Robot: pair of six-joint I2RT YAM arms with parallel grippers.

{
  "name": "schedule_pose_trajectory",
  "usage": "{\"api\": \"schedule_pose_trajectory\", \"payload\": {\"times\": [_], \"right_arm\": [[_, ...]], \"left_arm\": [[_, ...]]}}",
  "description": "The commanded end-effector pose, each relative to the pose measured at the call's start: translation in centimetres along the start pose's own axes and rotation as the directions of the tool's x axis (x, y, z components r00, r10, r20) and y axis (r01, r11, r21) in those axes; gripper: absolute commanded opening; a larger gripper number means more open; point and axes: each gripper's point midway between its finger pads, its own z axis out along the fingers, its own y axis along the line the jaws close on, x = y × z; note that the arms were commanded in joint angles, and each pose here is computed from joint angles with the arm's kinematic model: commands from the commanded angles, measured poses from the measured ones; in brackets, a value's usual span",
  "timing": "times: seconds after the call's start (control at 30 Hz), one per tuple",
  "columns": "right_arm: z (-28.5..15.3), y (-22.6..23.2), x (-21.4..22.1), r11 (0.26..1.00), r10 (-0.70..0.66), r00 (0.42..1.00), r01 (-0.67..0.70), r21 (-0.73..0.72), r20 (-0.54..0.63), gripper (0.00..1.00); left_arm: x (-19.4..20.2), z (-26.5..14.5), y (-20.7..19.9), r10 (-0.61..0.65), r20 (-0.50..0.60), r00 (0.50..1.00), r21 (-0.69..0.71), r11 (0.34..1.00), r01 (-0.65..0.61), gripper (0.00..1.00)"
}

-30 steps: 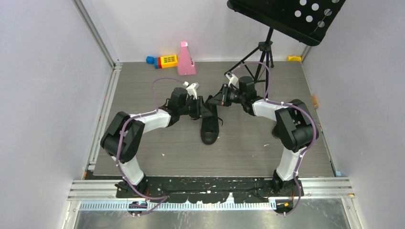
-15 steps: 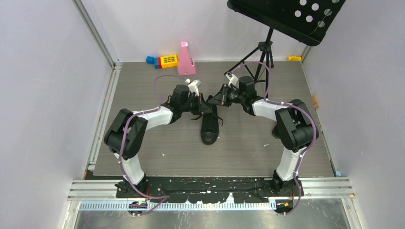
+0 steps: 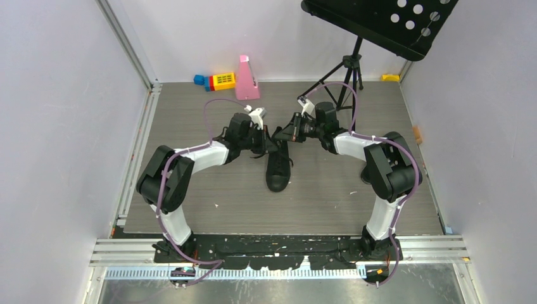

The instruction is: Tie the shoes

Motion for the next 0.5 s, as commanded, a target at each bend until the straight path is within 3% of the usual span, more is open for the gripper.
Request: {"api": "schedule_pose_trajectory", "payload": {"times": [0.0,0.47], "right_arm": [[-0.9,3.1,-2.9,0.995,-0.082,0.993,0.086,-0.044,0.080,0.00],[-1.6,3.4,-3.1,0.999,-0.040,0.994,0.041,-0.013,0.099,0.00]], "left_arm": [[-2.0,0.0,-0.9,0.026,0.047,0.999,0.023,0.999,-0.027,0.04],[-5.1,1.9,-1.5,0.024,0.228,0.973,0.084,0.995,-0.045,0.00]]}}
